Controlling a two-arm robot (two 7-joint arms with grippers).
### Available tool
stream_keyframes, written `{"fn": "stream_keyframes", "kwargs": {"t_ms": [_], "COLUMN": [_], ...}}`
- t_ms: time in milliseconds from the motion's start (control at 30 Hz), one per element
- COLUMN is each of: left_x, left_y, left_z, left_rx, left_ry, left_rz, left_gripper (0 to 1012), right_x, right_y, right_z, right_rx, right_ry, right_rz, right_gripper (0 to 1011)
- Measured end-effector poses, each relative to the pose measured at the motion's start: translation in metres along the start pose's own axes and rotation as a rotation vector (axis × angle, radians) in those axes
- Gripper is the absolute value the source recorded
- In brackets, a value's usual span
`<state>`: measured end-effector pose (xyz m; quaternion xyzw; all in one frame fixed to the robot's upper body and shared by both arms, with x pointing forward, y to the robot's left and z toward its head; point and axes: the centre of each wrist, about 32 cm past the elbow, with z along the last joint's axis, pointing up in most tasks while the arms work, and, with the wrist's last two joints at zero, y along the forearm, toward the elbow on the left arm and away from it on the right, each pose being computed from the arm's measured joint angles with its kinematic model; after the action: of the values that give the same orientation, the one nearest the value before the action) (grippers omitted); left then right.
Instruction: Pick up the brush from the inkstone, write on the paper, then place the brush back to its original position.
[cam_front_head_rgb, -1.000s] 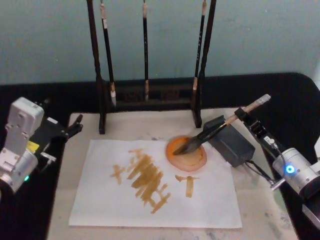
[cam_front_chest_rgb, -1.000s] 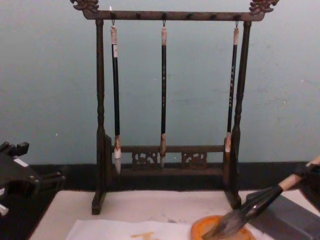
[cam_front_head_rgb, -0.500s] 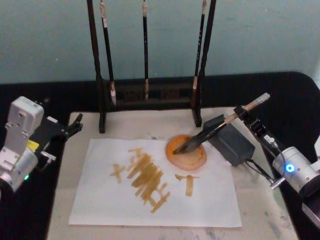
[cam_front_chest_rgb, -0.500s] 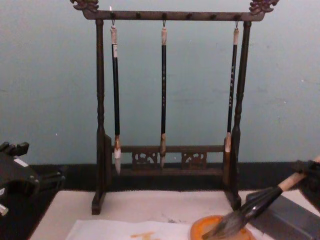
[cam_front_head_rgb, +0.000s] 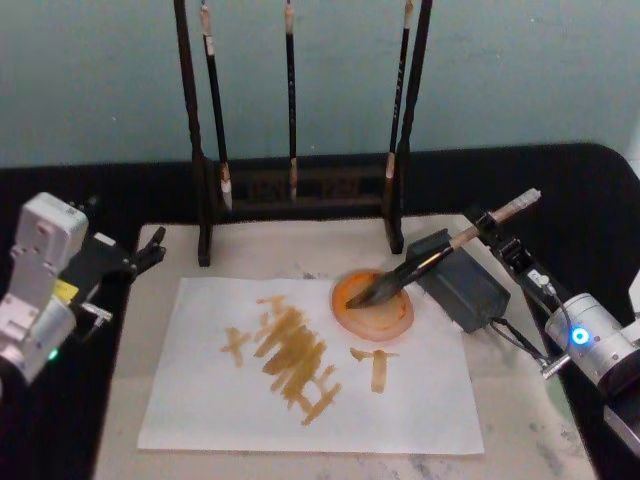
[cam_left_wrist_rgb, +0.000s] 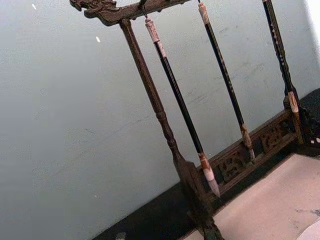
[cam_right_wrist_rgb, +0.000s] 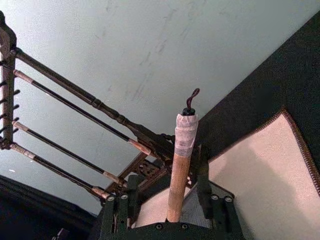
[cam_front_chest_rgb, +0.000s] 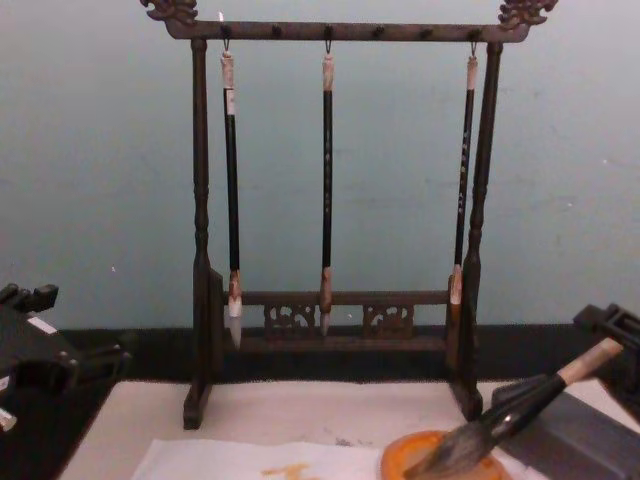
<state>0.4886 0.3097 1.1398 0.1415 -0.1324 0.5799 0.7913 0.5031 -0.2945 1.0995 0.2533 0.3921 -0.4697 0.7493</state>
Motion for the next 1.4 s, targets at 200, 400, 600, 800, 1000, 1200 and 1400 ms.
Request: {"fn": "stream_keyframes", "kwargs": {"t_ms": [200, 400, 600, 800, 1000, 1200, 1400], "left_x": [0.0, 0.0, 0.0, 0.0, 0.0, 0.0, 0.0], "left_y": [0.0, 0.0, 0.0, 0.0, 0.0, 0.0, 0.0], "left_z": [0.0, 0.0, 0.0, 0.0, 0.0, 0.0, 0.0], "left_rx": [0.0, 0.0, 0.0, 0.0, 0.0, 0.0, 0.0], "left_ry": [0.0, 0.0, 0.0, 0.0, 0.0, 0.0, 0.0], "left_rz": [0.0, 0.0, 0.0, 0.0, 0.0, 0.0, 0.0], "left_gripper": [1010, 1010, 1010, 1009, 1010, 1010, 1010], "right_x": [0.0, 0.0, 0.0, -0.004, -0.012, -0.025, -0.036], "right_y": [0.0, 0.0, -0.005, -0.023, -0.043, -0.049, -0.044], "right_z": [0.0, 0.0, -0.002, -0.006, -0.008, -0.012, -0.022], "right_rx": [0.0, 0.0, -0.001, 0.02, 0.047, 0.054, 0.049], "right_ry": [0.0, 0.0, -0.01, -0.029, -0.136, -0.375, -0.612], "right_rz": [0.0, 0.0, -0.001, -0.014, -0.046, -0.069, -0.098], "right_gripper": [911, 1000, 1000, 1000, 1000, 1000, 1000]}}
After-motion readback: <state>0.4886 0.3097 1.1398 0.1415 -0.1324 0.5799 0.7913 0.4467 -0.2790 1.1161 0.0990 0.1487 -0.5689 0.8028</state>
